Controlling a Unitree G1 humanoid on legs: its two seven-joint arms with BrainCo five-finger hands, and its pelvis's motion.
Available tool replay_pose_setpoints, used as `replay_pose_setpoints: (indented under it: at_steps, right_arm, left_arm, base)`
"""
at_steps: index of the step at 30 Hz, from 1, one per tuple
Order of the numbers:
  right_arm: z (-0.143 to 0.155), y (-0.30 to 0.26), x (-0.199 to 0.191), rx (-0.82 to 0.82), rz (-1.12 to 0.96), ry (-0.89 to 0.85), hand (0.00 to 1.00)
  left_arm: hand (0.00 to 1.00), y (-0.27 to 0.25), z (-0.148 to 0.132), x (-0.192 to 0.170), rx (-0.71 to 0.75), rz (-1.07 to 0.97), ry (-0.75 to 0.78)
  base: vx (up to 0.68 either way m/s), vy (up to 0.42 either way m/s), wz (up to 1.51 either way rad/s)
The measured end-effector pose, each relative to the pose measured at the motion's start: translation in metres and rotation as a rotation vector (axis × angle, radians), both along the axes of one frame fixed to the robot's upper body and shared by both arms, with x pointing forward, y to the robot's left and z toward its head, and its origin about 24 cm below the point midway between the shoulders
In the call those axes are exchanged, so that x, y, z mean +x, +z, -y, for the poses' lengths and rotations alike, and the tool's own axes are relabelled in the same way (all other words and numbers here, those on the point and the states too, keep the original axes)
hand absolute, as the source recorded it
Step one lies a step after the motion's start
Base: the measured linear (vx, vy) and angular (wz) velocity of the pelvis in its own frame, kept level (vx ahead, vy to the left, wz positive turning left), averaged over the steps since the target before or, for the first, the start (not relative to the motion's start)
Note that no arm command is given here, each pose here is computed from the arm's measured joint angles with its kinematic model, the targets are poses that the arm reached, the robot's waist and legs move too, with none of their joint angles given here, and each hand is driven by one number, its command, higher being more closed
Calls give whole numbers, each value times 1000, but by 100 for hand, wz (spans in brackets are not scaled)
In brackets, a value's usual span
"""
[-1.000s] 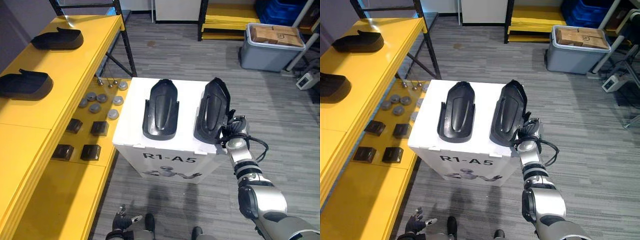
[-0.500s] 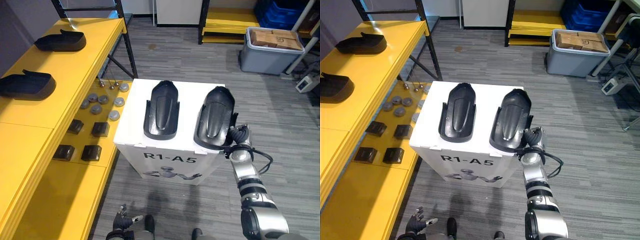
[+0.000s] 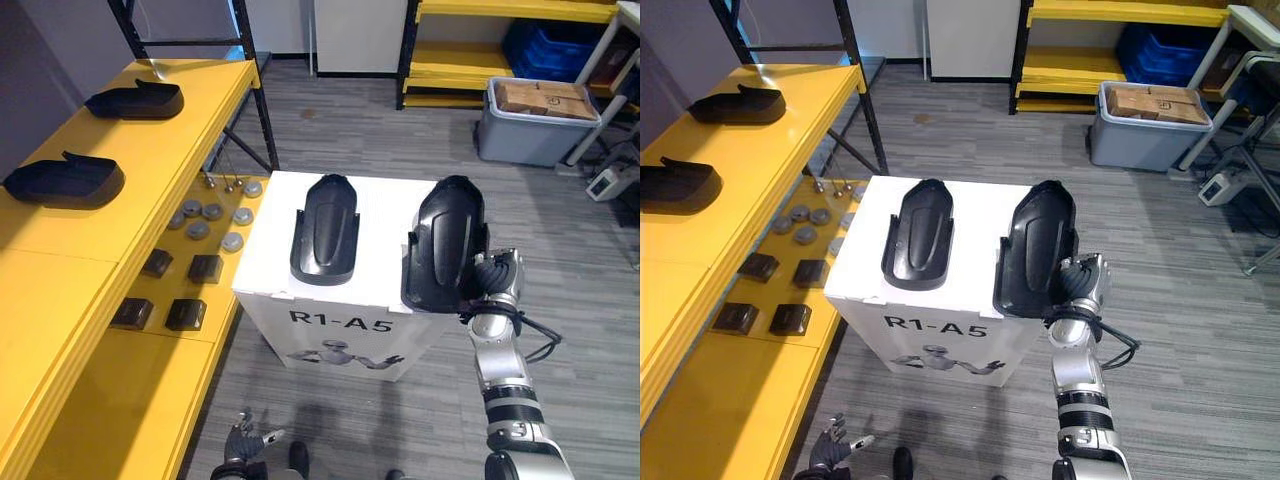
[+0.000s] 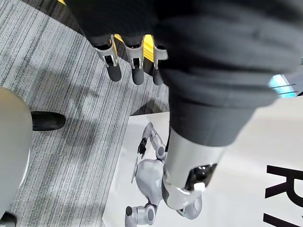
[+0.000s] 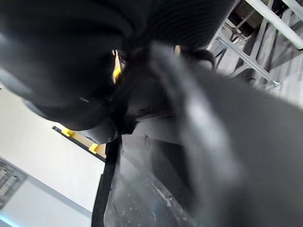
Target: Walk over and take plastic housings, then place them on the shelf
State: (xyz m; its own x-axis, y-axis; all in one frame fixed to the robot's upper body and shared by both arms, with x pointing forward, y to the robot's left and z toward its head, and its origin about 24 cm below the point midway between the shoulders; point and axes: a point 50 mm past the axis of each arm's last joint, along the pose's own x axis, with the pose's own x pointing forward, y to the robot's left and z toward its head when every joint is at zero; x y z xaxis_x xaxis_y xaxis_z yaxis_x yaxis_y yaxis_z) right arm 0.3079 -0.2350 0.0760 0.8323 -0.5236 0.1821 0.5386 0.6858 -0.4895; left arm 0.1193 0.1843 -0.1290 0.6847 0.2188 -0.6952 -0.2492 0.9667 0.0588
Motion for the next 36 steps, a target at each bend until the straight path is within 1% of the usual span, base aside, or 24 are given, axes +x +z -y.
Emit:
replay_pose_setpoints:
  at_steps: [5,11,13,14,16,18,22,24,27,29,30,31,34,36]
  right_arm:
    - [-3,8,-7,1,75,-2,100]
    - [-7,32,-15,-2,218,27,100]
    - [-9,42,-17,-7,270,40,100]
    - [-13,50,-19,-9,311,58,100]
    - [-17,56,-21,-13,346,80,100]
    - [-26,65,-24,-24,395,121,100]
    - [-40,71,-27,-25,436,186,100]
    - [-50,72,-30,-28,444,230,100]
    - [-60,74,-30,-30,450,282,100]
    - [-70,75,-31,-34,455,336,100]
    - [-75,74,-31,-34,450,361,100]
    - [-83,73,-30,-35,440,401,100]
    - [-98,71,-31,-32,427,473,100]
    - [-108,71,-31,-32,422,519,100]
  left_arm:
    - [0,7,-5,2,17,39,26]
    - [0,39,-16,23,49,233,89]
    - [0,55,-20,31,57,317,132]
    - [0,72,-24,37,67,405,164]
    - [0,91,-27,44,82,499,179]
    - [0,122,-30,54,90,658,199]
    - [0,164,-28,63,98,861,195]
    - [0,186,-23,66,90,967,183]
    - [0,200,-10,71,47,1042,138]
    - [0,209,6,79,-36,1093,90]
    - [0,212,14,83,-75,1109,60]
    - [0,217,28,89,-136,1134,-2]
    - [0,228,49,97,-207,1180,-109]
    - [0,234,57,102,-222,1203,-156]
  base:
    - [-10,5,3]
    - [-7,4,3]
    - [0,0,0]
    - [0,0,0]
    - [0,0,0]
    - [0,0,0]
    - [0,0,0]
    - [0,0,0]
    - [0,0,0]
    - [0,0,0]
    - [0,0,0]
    - [0,0,0]
    - [0,0,0]
    - [0,0,-4]
